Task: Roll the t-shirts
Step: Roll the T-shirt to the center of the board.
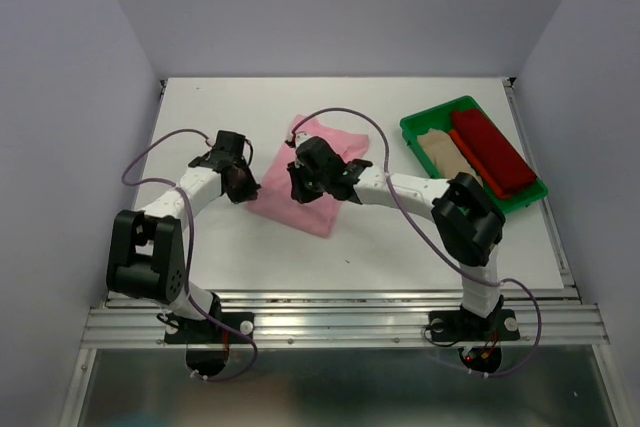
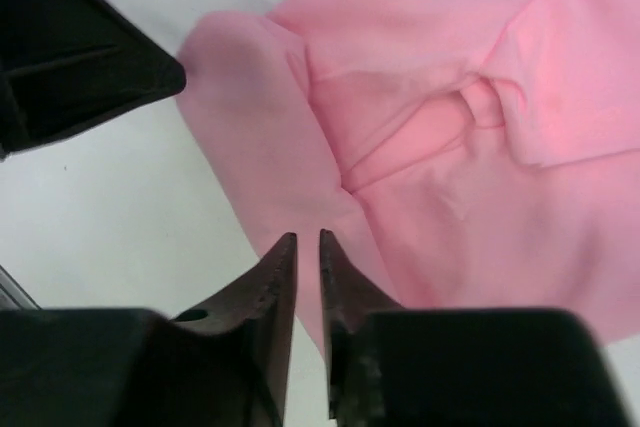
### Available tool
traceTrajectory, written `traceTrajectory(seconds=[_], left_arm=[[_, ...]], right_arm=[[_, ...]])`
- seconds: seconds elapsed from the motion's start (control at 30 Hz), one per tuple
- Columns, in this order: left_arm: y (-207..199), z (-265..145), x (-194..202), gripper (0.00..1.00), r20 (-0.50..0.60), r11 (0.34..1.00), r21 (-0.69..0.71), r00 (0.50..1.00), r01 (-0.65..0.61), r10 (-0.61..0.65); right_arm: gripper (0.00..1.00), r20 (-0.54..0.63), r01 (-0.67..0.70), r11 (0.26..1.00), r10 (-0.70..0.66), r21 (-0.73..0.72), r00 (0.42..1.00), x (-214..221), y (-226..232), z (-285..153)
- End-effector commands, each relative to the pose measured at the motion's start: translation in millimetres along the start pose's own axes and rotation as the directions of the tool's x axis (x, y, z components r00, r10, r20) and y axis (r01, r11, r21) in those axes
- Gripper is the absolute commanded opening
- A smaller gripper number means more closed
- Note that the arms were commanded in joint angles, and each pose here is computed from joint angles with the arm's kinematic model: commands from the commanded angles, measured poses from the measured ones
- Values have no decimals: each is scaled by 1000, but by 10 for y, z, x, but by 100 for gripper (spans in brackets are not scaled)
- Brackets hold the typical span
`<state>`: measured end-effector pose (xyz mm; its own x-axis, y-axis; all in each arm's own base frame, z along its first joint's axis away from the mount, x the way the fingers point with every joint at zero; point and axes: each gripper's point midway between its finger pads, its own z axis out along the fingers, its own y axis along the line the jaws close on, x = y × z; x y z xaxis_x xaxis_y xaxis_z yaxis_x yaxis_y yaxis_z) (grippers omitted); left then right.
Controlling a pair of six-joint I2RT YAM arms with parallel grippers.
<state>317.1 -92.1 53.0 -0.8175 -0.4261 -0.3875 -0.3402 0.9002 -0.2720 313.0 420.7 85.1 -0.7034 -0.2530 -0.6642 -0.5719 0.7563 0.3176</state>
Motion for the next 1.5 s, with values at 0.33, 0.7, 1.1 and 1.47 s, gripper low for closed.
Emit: traceTrajectory(seconds=[0.33,0.7,1.1,1.47], left_arm=[[338,-1094,-1121,0,299,994,23,948,104,-106],[487,-1088,-1080,0,293,989,31,945,145,-148],[491,-1033,-1051,0,279,989,36,949,146,-150],[492,-1063,-1025,0,280,989,41,949,139,-145]], right_arm=[[59,9,504,813,-529,293,848,-12,329,-243],[62,-108,668,609,-699,429,707,301,276,5],[50,-154,699,518,-739,494,656,590,-35,300],[9,-20,635,609,-714,476,700,389,145,255]])
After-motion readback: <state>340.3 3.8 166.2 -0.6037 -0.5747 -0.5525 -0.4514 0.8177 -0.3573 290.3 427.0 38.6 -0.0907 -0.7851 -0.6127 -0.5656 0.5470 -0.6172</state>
